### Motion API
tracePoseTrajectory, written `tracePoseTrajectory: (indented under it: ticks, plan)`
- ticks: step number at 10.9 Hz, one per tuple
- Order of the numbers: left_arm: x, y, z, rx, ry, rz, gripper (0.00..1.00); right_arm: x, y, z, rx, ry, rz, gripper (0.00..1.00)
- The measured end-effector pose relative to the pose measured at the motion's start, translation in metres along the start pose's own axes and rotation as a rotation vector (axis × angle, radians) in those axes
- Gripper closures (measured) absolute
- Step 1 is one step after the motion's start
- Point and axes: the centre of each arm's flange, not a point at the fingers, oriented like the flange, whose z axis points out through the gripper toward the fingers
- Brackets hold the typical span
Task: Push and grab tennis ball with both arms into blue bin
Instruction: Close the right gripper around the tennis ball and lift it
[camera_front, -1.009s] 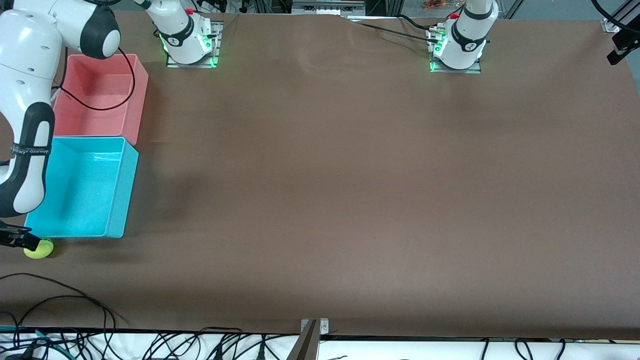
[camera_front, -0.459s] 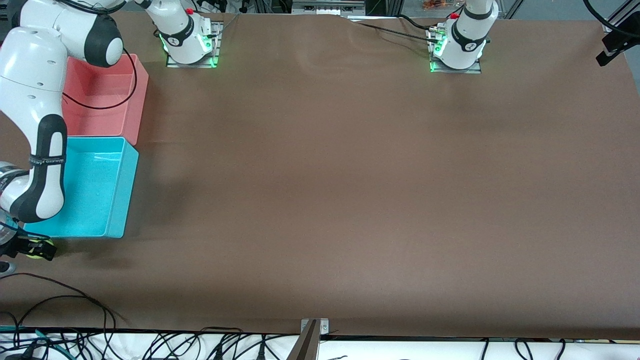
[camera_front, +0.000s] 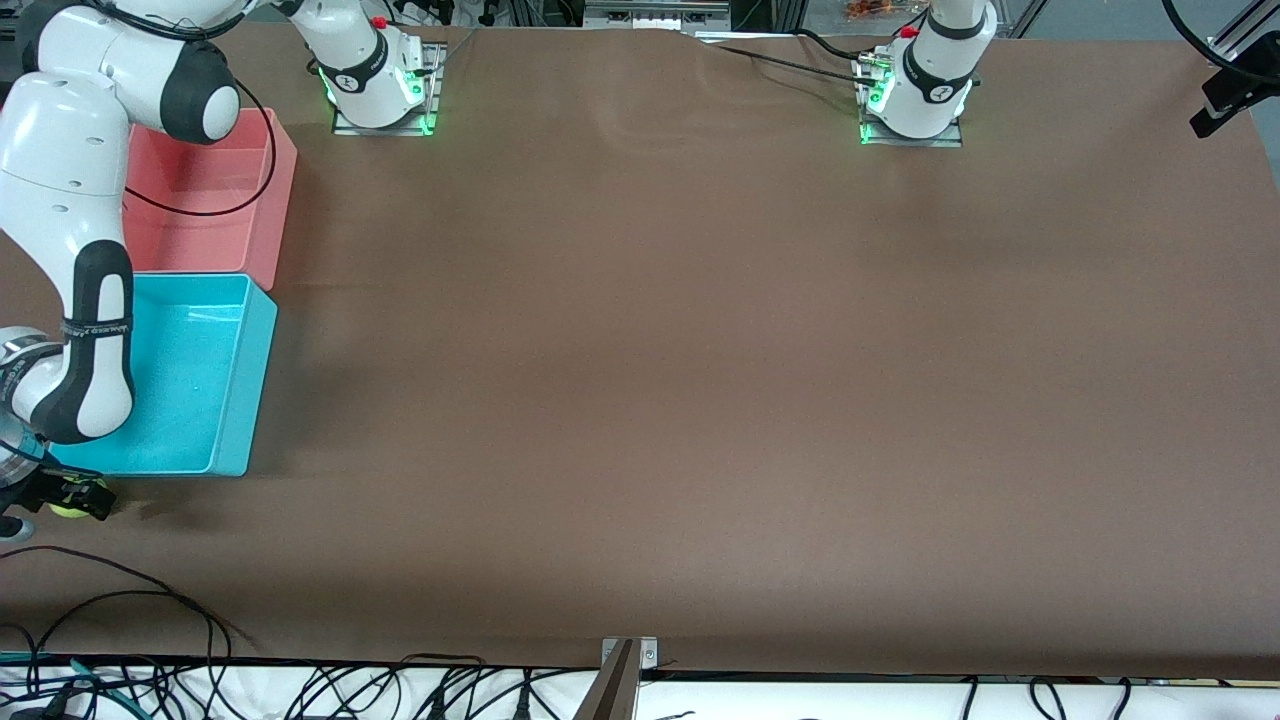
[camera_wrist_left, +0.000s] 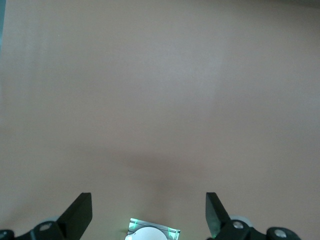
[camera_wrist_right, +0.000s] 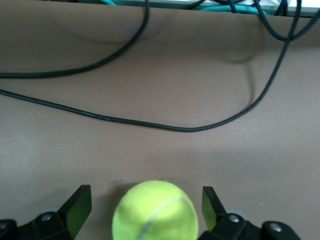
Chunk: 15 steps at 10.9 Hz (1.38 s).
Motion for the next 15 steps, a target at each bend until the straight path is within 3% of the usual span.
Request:
tracePoseTrajectory:
  ticks: [2, 3, 4, 5, 11, 15]
  plan:
    - [0.000, 0.000, 0.000, 0.000, -0.001, 0.000, 0.00, -0.003, 0.009, 0.001, -0.004, -0.004, -0.005, 0.04]
    - [0.001, 0.000, 0.001, 0.000, -0.002, 0.000, 0.00, -0.004, 0.010, 0.002, -0.004, -0.005, -0.006, 0.15]
    - [0.002, 0.000, 0.002, 0.000, -0.004, 0.000, 0.00, -0.004, 0.009, 0.002, 0.001, -0.012, -0.008, 0.31]
    - [0.003, 0.000, 0.003, 0.000, -0.007, -0.001, 0.00, -0.003, 0.009, 0.000, 0.007, -0.021, -0.008, 0.40]
    - [0.005, -0.002, 0.004, -0.001, -0.003, -0.004, 0.00, 0.001, 0.008, -0.005, 0.019, -0.044, 0.001, 0.40]
    - [0.008, -0.004, 0.008, -0.002, -0.011, -0.008, 0.00, 0.018, 0.046, -0.048, -0.061, 0.002, 0.043, 0.43]
